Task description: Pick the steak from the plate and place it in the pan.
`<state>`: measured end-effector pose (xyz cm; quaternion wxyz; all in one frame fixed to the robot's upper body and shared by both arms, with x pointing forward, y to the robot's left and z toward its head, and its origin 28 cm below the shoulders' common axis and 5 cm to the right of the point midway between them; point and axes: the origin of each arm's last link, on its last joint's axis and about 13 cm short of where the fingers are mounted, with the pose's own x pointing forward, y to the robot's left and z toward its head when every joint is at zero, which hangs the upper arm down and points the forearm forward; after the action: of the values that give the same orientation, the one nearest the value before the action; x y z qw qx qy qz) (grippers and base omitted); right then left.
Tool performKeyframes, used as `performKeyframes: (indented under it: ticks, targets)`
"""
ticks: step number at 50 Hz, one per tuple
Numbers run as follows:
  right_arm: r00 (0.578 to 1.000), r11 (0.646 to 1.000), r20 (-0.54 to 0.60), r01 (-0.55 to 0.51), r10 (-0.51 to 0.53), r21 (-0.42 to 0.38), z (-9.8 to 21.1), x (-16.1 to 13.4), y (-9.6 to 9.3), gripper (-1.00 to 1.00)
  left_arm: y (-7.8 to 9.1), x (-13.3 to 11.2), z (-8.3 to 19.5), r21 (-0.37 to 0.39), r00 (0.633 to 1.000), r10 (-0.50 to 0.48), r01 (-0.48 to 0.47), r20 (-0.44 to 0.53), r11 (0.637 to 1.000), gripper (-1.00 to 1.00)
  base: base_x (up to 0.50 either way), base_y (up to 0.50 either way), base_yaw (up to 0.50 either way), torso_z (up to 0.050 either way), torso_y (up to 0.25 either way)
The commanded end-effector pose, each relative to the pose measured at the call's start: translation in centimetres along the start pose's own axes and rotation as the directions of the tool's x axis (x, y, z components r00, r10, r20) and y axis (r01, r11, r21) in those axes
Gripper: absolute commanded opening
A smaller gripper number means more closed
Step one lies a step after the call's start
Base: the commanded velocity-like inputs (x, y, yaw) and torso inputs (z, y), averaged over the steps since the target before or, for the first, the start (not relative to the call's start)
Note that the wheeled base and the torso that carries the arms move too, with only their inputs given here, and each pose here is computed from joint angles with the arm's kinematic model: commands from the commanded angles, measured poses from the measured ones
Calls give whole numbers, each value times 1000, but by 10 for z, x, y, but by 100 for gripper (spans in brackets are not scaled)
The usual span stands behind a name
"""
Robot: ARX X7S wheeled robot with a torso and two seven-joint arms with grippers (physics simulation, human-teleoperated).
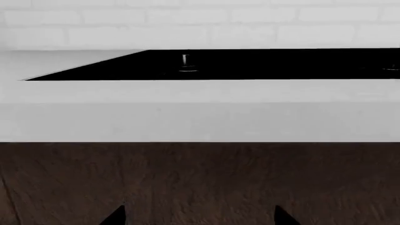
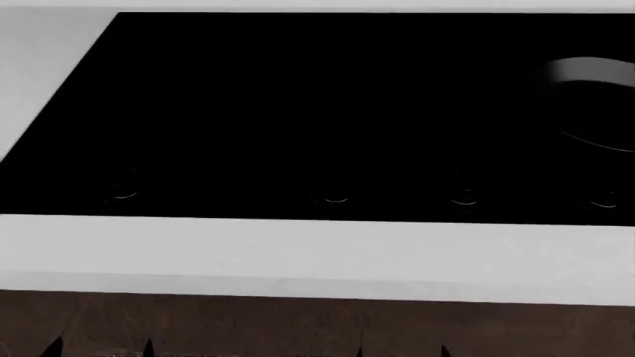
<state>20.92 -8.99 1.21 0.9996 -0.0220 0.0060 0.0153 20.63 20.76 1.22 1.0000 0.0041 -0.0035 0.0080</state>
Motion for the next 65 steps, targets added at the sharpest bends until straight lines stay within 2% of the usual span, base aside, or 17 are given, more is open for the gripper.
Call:
performKeyframes:
  ticks: [1, 17, 19, 20, 36, 41, 44, 51, 55, 57, 58, 60, 61, 63, 65]
  targets:
    - [1000, 1000, 4, -2, 2, 1, 0, 0, 0, 100, 0, 0, 0, 5, 1000, 2, -2, 4, 1000, 100, 0, 0, 0, 0, 0]
    - [1000, 1000, 8, -3, 3, 3, 1, 0, 0, 100, 0, 0, -1, 1, 1000, -10, 10, 4, 1000, 100, 0, 0, 0, 0, 0]
    - [1000, 1000, 15, -16, 16, -13, -1, 0, 3, 100, 1, -3, -3, 25, 1000, 8, -9, 18, 1000, 100, 0, 0, 0, 0, 0]
    - [1000, 1000, 10, -3, 3, 2, 2, 0, 0, 100, 0, 0, 0, 19, 1000, -13, 13, 4, 1000, 100, 0, 0, 0, 0, 0]
    - [1000, 1000, 5, -2, 2, 2, -1, -1, -1, 100, 0, -2, -4, 19, 1000, -9, 9, -7, 1000, 100, 0, 0, 0, 0, 0]
    - [1000, 1000, 4, 0, 0, 2, -1, -2, -1, 100, 2, -7, -6, 5, 1000, -5, 5, 23, 1000, 100, 0, 0, 0, 0, 0]
    - [1000, 1000, 2, 0, 0, 5, -1, -2, -1, 100, 5, -12, -10, 35, 1000, 7, -7, -1, 999, 100, 0, 0, 0, 0, 0]
    - [1000, 1000, 3, 4, -4, 5, -1, -2, -3, 100, 32, -43, -28, 142, 990, 68, -49, -126, 989, 100, 0, 0, 0, 0, 0]
    - [1000, 1000, 9, 3, -3, 3, 1, -3, -4, 100, 42, -74, -47, 201, 963, 68, -15, -262, 980, 100, 0, 0, 0, 0, 0]
    - [1000, 1000, 10, 7, -7, 0, 1, -3, -4, 100, 44, -84, -52, 221, 954, 55, 13, -296, 975, 100, 0, 0, 0, 0, 0]
    - [1000, 1000, 11, 6, -6, 3, 2, -4, -4, 100, 44, -96, -60, 208, 940, 38, 36, -340, 977, 100, 0, 0, 0, 0, 0]
    - [1000, 1000, 14, 6, -6, 1, 3, -4, -4, 100, 43, -106, -66, 177, 929, 30, 38, -368, 983, 100, 0, 0, 0, 0, 0]
    - [1000, 1000, 18, 4, -4, 1, 4, -5, -4, 100, 42, -114, -73, 125, 922, 21, 30, -386, 992, 100, 0, 0, 0, 0, 0]
    - [1000, 1000, 21, 3, -3, 0, 6, -5, -4, 100, 41, -123, -82, 115, 904, 20, 33, -427, 993, 100, 0, 0, 0, 0, 0]
    - [1000, 1000, 26, 0, 0, -5, 8, -7, -4, 100, 41, -142, -102, 119, 866, -2, 71, -499, 990, 100, 0, 0, 0, 0, 0]
